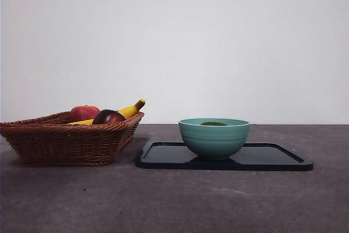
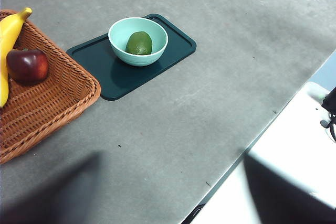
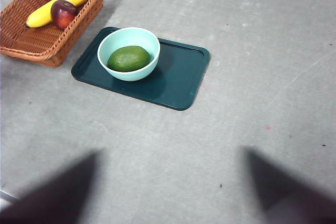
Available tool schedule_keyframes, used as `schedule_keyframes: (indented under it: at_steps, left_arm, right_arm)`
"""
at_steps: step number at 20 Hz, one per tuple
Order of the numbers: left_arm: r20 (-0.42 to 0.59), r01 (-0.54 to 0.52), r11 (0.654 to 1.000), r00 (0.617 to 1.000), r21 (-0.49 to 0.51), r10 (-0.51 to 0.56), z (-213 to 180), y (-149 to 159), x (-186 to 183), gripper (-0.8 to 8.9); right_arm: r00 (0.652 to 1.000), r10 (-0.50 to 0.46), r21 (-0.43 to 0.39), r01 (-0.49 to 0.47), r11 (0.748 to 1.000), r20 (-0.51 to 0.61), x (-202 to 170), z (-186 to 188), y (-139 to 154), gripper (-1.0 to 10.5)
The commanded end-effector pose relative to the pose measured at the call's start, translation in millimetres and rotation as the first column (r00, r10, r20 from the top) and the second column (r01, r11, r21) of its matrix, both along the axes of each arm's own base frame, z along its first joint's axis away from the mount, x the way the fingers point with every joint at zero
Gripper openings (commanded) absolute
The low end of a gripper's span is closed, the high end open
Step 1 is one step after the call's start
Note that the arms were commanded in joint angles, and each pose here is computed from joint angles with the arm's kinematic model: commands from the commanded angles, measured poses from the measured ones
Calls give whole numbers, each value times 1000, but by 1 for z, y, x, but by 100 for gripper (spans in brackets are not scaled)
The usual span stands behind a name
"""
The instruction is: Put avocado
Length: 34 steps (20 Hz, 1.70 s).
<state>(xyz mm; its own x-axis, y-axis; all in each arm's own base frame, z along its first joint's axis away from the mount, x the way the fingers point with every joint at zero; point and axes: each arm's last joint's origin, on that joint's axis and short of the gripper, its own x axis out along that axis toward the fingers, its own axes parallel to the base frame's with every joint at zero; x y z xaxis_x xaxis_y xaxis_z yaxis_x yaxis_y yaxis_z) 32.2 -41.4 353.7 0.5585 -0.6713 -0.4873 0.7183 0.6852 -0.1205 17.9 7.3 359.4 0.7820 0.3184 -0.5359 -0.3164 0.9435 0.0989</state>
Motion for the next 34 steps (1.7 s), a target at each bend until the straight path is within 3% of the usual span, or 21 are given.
schedule_keyframes:
  at_steps: [1,12,16,18,20,23,27,31,34]
  left_arm:
    - [22,9,1000,1000,-17,-8,4,0,0,22]
    - [19,13,1000,1000,-15,-13,4,0,-1,24]
    - [2,-100,995,995,-13,100,2,2,6,24]
    - [8,-246,969,969,-11,246,-5,5,16,24]
    - [132,-357,934,925,-19,356,-13,7,33,24]
    - [234,-511,851,819,-119,524,-41,12,62,24]
    - [245,-612,777,738,-148,629,-98,23,74,24]
    - [288,-639,732,673,-238,681,-146,29,69,24]
    - [281,-667,703,645,-248,711,-170,33,67,24]
  right_arm:
    - [1000,5,15,-5,1000,13,0,3,0,32]
    - [1000,0,12,0,1000,18,1,3,0,32]
    - [1000,0,12,0,1000,18,1,3,0,32]
    - [1000,0,12,0,1000,18,1,3,0,32]
    - [1000,0,12,0,1000,18,1,3,0,32]
    - [1000,-1,12,0,1000,18,1,3,0,32]
    - [1000,0,12,0,1000,18,1,3,0,32]
    - [1000,0,12,0,1000,18,1,3,0,32]
    - [1000,0,12,0,1000,18,1,3,0,32]
